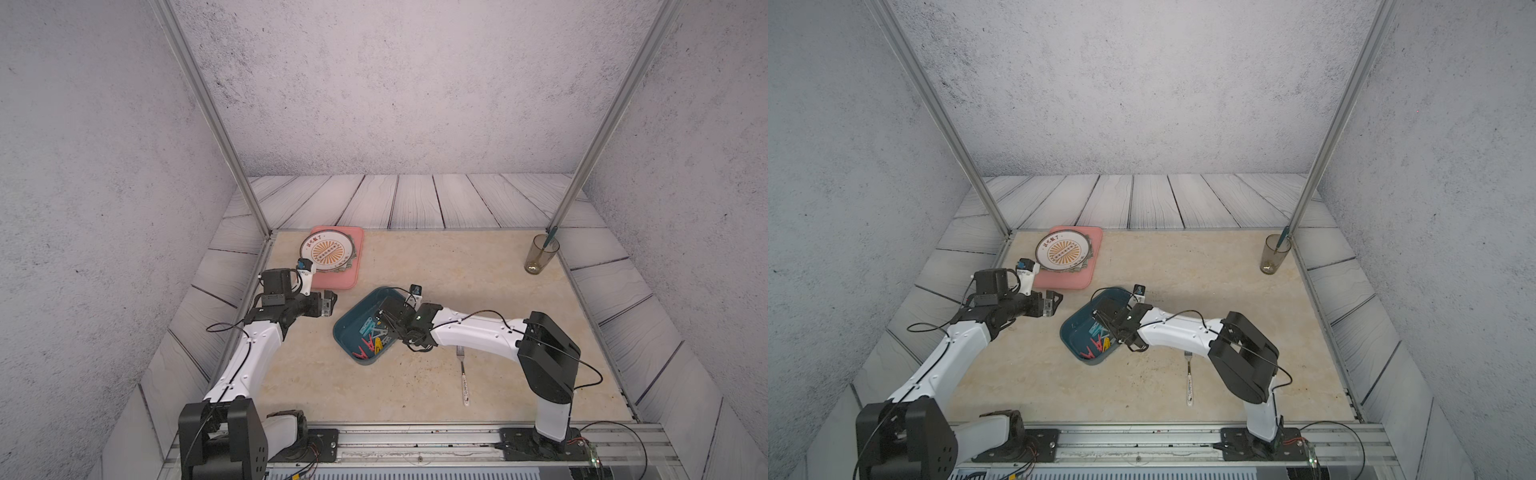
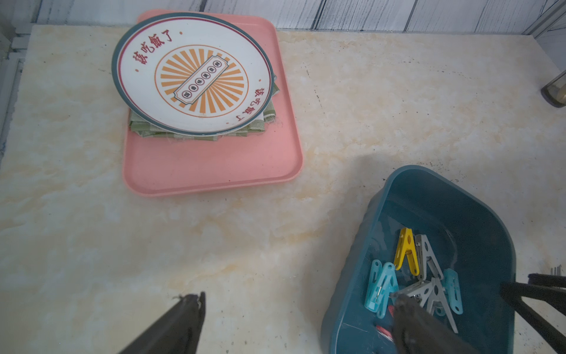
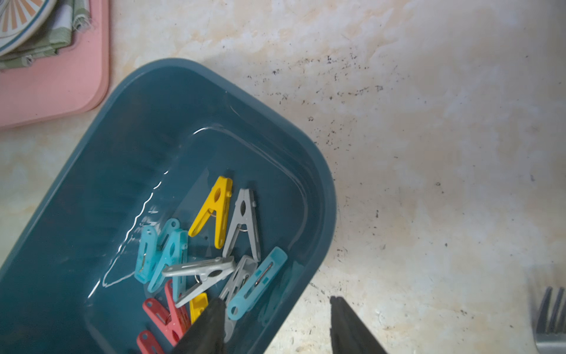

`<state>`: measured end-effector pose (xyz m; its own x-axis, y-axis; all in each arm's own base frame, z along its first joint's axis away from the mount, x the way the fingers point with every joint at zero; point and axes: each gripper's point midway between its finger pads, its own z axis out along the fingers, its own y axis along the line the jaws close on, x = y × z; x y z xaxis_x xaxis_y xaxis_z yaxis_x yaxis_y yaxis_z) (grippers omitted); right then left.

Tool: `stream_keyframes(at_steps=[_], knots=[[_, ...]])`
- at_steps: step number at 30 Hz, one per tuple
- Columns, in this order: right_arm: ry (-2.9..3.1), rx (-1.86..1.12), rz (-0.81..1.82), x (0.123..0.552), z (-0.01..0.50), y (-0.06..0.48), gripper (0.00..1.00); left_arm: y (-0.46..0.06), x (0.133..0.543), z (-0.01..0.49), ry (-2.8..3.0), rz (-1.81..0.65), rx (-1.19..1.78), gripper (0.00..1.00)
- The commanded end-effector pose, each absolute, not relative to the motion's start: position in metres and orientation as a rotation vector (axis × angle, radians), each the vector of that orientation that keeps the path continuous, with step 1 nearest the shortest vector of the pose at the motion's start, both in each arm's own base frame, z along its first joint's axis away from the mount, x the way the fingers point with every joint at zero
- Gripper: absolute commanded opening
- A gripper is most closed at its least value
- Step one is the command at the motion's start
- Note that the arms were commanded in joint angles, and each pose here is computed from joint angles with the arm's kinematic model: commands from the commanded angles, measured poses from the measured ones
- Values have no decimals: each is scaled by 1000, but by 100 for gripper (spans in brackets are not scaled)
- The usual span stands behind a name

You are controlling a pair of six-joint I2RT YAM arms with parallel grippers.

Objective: Take the clothespins out of the storage box
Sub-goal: Adjust the storage box at the center of the board.

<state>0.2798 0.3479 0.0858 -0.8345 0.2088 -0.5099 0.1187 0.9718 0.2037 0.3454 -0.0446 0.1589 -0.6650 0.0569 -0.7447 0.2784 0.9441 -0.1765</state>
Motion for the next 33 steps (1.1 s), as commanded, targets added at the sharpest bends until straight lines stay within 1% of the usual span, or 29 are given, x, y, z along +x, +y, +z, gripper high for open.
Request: stream_keyframes(at_steps=[1, 5, 12, 16, 25, 33], knots=[[2612, 228, 170, 278, 61, 353, 58, -44, 346, 166, 2265, -363, 227, 100], [2620, 218, 169, 278, 55, 357, 53, -44, 345, 167, 2265, -361, 228, 100], [2589, 192, 128, 282, 63, 350, 34, -44, 345, 168, 2264, -365, 229, 100], [2567, 157, 92, 283, 73, 341, 27, -46, 345, 168, 2263, -374, 232, 100], [2547, 32, 6, 279, 81, 318, 19, -47, 344, 169, 2262, -387, 235, 100], [2597, -153, 33, 278, 69, 311, 14, -48, 341, 167, 2269, -392, 243, 100]])
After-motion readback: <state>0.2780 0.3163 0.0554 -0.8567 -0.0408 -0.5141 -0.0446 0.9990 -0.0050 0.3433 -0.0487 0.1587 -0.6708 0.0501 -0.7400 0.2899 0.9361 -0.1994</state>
